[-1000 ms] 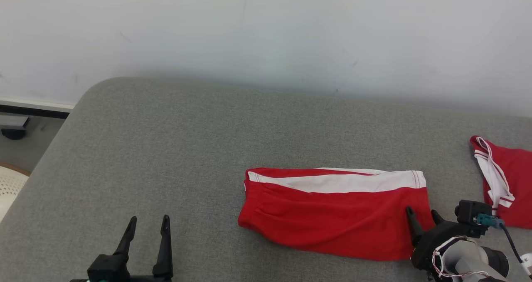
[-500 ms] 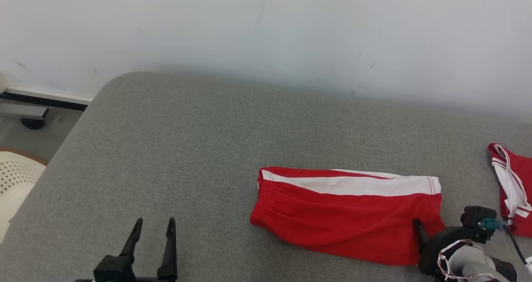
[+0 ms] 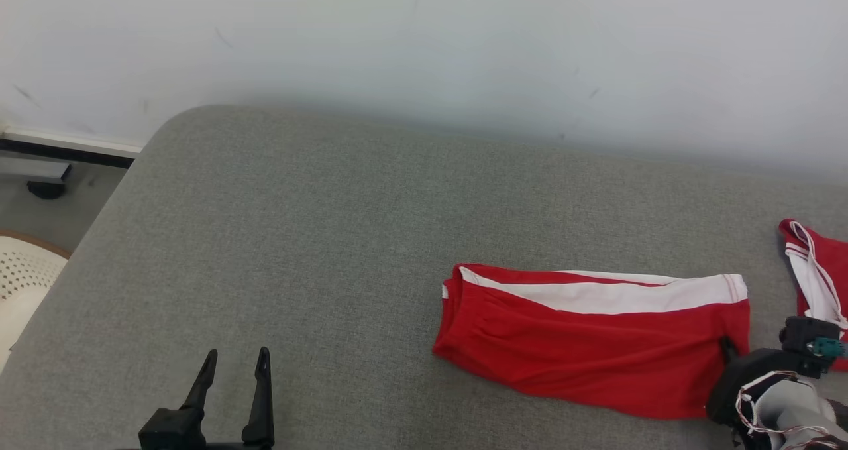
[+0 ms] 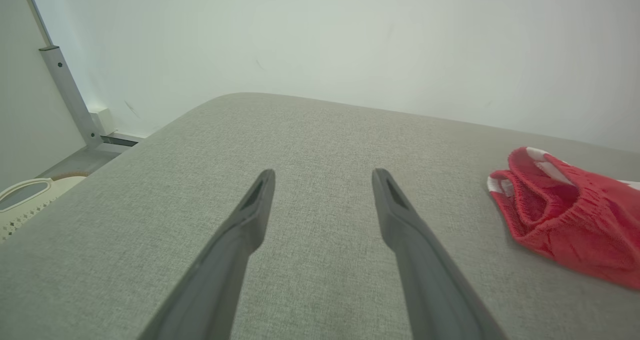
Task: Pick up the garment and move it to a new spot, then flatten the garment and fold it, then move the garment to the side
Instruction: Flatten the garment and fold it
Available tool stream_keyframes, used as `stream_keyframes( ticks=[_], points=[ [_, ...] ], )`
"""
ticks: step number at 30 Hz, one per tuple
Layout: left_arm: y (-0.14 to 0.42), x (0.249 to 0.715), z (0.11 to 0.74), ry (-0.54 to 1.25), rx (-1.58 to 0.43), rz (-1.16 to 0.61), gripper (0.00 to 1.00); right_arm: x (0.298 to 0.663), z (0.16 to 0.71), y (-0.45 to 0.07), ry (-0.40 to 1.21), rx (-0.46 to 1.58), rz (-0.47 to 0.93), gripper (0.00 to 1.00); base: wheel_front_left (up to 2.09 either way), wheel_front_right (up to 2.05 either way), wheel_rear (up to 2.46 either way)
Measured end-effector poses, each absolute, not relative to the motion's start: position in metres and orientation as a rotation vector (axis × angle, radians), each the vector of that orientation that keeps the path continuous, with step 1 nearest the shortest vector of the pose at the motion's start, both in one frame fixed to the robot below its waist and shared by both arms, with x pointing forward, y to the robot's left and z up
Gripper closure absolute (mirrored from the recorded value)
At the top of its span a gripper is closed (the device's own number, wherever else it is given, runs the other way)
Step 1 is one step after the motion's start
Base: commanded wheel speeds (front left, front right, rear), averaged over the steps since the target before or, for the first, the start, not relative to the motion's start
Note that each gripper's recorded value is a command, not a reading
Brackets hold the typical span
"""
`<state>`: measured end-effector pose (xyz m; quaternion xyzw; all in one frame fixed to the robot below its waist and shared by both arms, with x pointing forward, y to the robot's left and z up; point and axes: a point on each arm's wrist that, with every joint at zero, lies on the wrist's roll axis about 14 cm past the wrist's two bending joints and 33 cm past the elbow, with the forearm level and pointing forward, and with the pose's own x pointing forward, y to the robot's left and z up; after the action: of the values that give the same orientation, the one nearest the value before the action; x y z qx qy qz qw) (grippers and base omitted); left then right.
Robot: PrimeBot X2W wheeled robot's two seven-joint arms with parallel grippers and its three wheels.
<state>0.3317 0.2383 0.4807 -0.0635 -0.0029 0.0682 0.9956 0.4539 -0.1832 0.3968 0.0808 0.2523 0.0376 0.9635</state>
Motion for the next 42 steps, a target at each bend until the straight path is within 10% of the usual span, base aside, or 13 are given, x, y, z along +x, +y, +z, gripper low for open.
stream_keyframes(
  ticks=[10,42],
  points=[
    [0.226,0.337,0.484,-0.016,-0.144,0.101,0.00,0.461,0.424,-0.190,0.421,0.160,0.078,1.00,0.00,0.00,0.00],
    [0.222,0.326,0.480,-0.009,-0.185,0.112,0.00,0.428,0.465,0.052,0.456,0.394,0.639,1.00,0.00,0.00,0.00]
  ],
)
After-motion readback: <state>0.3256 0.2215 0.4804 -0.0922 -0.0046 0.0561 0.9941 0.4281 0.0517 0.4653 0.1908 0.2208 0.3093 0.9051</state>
